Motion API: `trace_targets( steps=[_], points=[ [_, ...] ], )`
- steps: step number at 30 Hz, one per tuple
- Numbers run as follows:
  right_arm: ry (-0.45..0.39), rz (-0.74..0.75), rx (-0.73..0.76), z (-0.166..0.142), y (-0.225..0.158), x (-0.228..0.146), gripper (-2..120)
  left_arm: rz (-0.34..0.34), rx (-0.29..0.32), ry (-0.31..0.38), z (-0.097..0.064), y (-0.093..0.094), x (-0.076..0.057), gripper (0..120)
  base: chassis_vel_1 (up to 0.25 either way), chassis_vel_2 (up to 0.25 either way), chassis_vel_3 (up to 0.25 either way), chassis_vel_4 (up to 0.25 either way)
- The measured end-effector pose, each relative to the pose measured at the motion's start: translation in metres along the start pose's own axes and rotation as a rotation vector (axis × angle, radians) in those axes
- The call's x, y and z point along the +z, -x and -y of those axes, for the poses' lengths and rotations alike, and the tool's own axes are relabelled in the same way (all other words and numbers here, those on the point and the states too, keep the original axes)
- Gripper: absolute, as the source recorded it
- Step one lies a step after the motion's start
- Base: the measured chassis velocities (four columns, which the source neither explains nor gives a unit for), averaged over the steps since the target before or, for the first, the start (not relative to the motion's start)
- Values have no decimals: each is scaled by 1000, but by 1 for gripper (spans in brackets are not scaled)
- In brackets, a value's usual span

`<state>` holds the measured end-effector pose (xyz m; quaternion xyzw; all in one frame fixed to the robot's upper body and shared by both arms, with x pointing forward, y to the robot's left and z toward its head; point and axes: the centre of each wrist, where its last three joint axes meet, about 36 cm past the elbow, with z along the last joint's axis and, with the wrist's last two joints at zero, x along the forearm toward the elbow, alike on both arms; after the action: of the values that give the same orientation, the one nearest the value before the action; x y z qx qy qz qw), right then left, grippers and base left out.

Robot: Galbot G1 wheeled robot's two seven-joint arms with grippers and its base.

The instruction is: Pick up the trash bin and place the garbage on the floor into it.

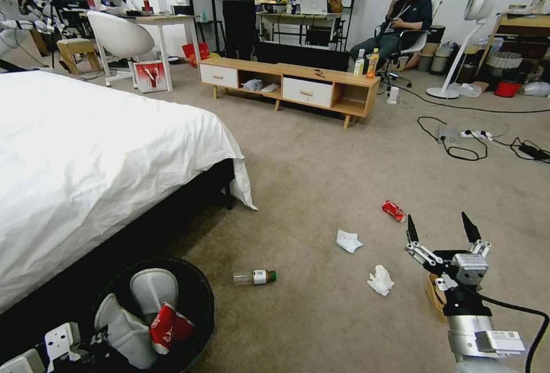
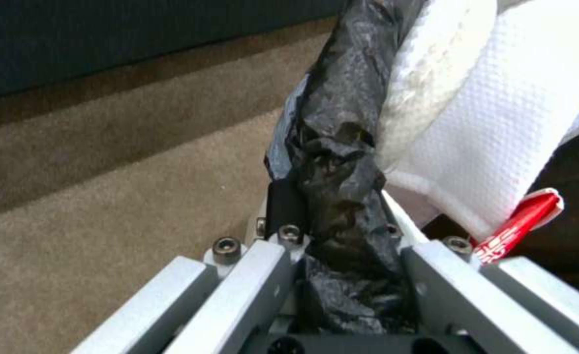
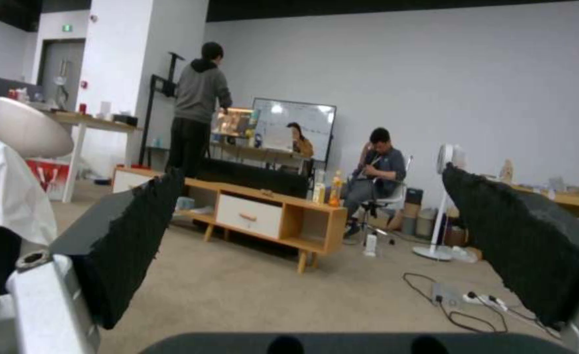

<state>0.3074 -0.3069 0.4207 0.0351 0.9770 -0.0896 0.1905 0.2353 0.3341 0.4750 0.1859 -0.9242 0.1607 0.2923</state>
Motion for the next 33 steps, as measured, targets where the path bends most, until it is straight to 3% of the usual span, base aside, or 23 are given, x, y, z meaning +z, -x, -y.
trace_targets(
  steps=[33],
  points=[
    [-42,-5,-18,18,8,5,100,10,-7,-7,0,-6,-2,3,0,0,0,0]
  ],
)
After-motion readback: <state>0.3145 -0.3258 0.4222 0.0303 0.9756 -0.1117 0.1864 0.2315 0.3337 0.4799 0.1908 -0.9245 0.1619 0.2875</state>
